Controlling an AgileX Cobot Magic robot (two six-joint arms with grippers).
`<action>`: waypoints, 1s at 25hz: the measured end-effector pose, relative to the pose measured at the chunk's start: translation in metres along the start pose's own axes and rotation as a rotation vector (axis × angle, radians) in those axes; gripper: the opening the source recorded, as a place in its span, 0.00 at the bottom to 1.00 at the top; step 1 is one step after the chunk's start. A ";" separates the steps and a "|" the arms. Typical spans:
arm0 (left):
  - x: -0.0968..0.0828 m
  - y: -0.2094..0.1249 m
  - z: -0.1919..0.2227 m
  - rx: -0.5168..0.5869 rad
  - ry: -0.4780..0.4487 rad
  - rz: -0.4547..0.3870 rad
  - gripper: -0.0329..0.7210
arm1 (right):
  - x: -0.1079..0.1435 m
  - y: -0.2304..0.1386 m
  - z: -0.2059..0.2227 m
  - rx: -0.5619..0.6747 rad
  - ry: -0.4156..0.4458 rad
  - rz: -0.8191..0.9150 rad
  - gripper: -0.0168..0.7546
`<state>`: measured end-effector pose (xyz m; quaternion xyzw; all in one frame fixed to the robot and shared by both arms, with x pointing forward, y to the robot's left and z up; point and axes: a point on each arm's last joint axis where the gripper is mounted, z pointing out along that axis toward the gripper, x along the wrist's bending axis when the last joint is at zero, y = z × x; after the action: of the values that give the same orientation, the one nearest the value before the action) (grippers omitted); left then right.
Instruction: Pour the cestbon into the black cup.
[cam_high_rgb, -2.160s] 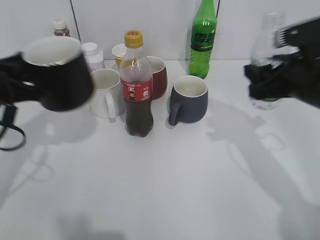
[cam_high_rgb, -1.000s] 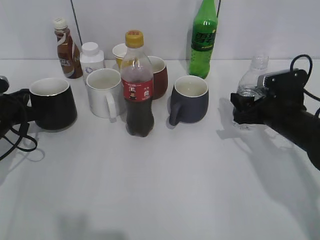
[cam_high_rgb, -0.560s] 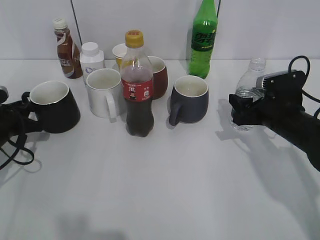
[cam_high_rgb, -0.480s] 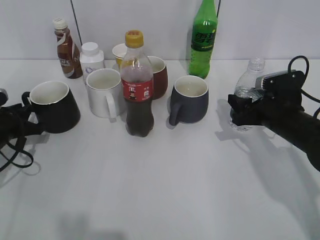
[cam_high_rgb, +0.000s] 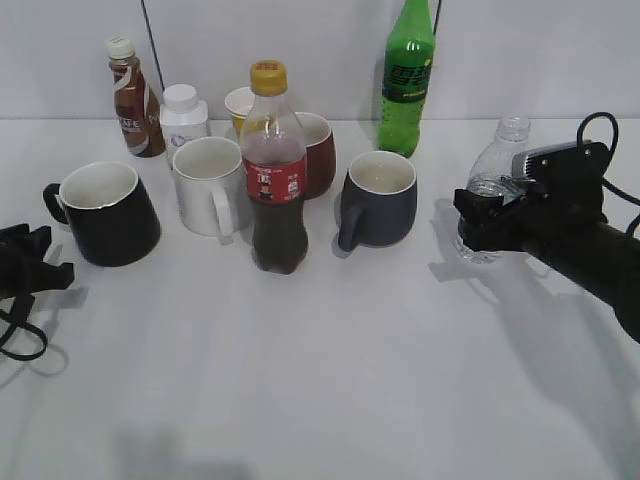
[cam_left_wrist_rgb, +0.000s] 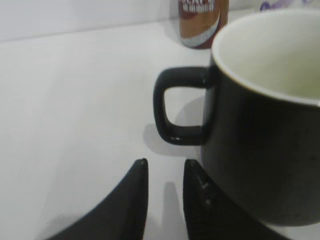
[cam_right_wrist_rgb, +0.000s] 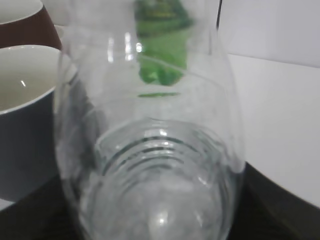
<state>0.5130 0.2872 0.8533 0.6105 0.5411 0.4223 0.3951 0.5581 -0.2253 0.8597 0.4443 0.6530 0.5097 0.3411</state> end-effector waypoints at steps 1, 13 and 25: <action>0.000 0.002 -0.003 -0.003 0.000 0.000 0.31 | 0.000 0.000 0.000 0.001 0.000 0.004 0.65; 0.002 0.049 -0.027 -0.130 0.002 -0.005 0.34 | -0.001 0.046 -0.008 -0.112 -0.015 -0.020 0.88; 0.009 0.160 -0.113 0.081 -0.055 -0.071 0.59 | 0.002 0.195 -0.086 -0.169 -0.087 -0.054 0.86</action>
<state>0.4588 0.2832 1.0416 0.6179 0.5680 0.3688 0.3993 0.5253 -0.2379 1.0703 0.4180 0.6041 0.5339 0.4187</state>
